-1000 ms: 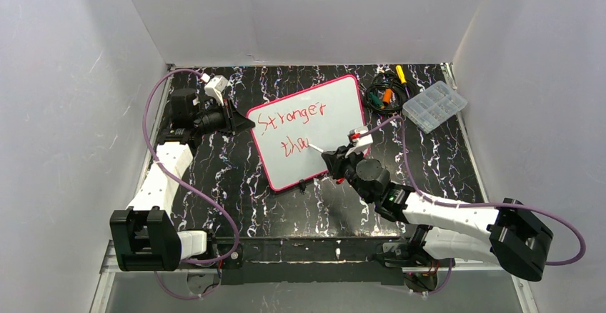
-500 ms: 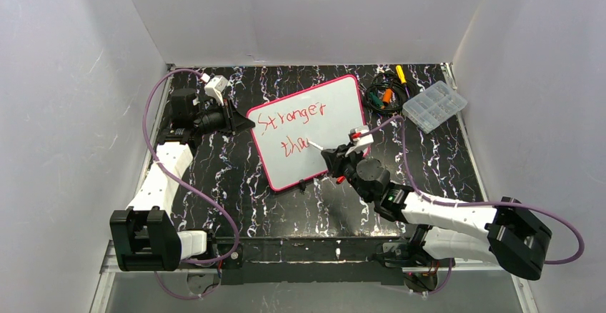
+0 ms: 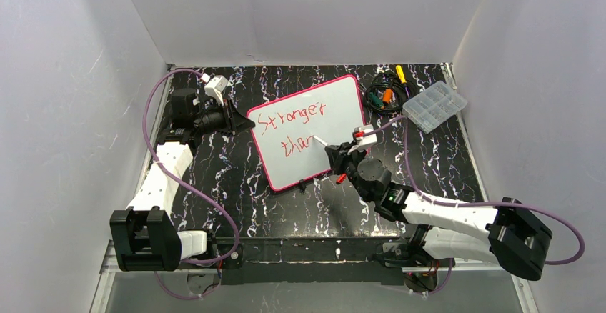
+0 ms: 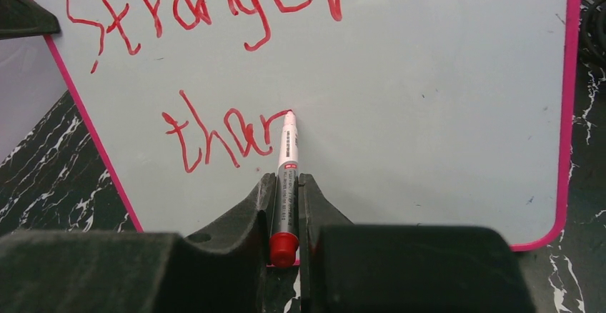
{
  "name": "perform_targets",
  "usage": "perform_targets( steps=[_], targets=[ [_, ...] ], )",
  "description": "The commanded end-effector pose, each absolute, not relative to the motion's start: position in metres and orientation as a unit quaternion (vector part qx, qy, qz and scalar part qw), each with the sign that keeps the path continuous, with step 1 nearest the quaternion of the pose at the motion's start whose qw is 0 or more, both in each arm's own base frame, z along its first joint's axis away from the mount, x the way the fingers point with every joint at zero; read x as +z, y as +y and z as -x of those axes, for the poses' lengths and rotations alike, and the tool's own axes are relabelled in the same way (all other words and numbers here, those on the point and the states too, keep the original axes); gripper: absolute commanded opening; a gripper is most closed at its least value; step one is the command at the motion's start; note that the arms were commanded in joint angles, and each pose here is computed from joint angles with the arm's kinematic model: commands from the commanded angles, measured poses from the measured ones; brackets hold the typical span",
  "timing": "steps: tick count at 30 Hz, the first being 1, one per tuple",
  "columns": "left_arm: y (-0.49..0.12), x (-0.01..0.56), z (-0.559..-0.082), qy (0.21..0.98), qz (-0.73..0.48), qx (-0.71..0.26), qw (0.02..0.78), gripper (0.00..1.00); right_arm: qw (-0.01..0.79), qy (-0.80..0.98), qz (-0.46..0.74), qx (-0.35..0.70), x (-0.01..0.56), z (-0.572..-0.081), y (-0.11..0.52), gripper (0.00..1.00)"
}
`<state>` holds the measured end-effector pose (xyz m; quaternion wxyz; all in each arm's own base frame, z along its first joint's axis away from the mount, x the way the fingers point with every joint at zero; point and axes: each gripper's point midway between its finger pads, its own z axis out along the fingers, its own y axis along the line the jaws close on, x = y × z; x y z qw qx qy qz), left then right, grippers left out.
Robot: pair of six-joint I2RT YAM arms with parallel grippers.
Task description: Write a sentence on the whiteboard
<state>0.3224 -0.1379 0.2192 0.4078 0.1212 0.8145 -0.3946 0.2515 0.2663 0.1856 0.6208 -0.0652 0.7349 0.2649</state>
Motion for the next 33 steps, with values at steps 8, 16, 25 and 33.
perform_targets(
  steps=[8, 16, 25, 33],
  targets=[
    [-0.140, 0.223, -0.315, 0.812, -0.129, -0.394, 0.411, 0.00, 0.616, 0.742, 0.041, 0.262, 0.183, -0.249, 0.253, 0.01],
    [-0.140, 0.224, -0.315, 0.811, -0.130, -0.394, 0.413, 0.00, 0.593, 0.756, 0.041, 0.274, 0.166, -0.240, 0.253, 0.01],
    [-0.140, 0.223, -0.315, 0.811, -0.130, -0.394, 0.412, 0.00, 0.607, 0.741, 0.033, 0.285, 0.187, -0.239, 0.250, 0.01],
    [-0.140, 0.222, -0.315, 0.812, -0.129, -0.394, 0.411, 0.00, 0.645, 0.718, 0.010, 0.261, 0.214, -0.246, 0.228, 0.01]
  ],
)
